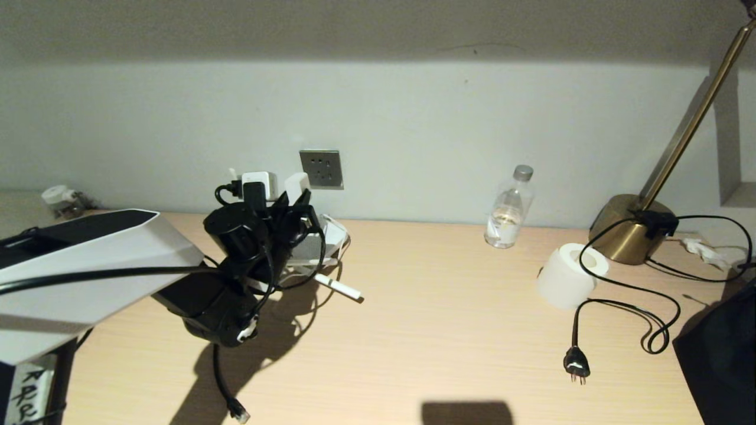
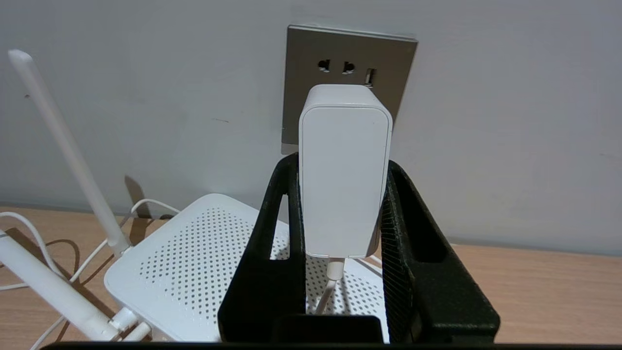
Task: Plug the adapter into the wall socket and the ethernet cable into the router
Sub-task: Align plug and socket
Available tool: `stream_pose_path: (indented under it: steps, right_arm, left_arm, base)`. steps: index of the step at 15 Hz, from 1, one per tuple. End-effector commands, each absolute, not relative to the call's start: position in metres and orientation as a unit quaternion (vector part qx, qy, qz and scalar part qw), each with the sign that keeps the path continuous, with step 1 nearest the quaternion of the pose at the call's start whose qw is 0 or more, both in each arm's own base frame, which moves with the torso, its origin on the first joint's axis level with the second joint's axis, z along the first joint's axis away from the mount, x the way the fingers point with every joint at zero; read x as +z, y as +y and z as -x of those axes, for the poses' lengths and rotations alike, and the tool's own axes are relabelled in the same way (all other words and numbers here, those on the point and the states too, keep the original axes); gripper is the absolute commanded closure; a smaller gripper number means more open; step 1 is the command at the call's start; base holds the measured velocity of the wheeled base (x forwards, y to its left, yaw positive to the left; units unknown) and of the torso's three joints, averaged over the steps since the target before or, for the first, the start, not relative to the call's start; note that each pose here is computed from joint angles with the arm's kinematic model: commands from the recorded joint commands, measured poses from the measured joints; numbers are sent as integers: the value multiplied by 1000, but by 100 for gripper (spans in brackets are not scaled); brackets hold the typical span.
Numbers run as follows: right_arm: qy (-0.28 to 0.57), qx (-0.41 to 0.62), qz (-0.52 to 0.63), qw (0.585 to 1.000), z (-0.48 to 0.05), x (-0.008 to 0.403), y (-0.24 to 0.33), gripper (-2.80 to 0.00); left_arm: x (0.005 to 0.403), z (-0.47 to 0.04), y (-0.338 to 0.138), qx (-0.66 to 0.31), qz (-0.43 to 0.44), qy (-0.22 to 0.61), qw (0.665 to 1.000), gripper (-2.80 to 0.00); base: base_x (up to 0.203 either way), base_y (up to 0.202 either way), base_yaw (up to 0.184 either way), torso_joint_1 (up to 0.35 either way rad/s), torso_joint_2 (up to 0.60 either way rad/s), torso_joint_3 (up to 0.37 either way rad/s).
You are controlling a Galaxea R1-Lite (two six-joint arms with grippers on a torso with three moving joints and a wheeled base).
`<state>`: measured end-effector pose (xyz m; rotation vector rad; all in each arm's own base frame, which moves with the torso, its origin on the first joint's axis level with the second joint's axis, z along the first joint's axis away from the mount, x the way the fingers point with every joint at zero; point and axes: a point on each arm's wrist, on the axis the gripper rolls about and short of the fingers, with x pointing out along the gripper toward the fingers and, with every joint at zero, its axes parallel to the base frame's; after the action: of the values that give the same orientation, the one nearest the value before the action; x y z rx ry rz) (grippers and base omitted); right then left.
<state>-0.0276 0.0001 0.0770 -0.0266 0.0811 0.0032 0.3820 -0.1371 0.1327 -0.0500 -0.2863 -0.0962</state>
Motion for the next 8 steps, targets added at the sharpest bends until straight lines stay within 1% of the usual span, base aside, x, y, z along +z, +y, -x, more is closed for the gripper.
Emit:
stream_pose_path:
  steps: [1,4,6,8]
  right_arm:
    - [41,2,14,999,28,77,0,0]
    - [41,2,14,999,28,77,0,0]
    - [41,2,13,999,28,77,0,0]
    - [41,2,13,999,28,77,0,0]
  left_arm:
    - [146,-387,-136,-42,29,-166,985,0]
    - [163,-398,-137,-38,33,-182,982,0]
    - [175,-404,-138,-37,36,-192,980,0]
    - [188,-403,-137,-37,35,-188,981,0]
  base:
    - [0,0,0,-236,546,312]
    - [0,0,0,-210,521,303]
    - [0,0,0,-89,203,124]
    - [0,0,0,-32,64,47]
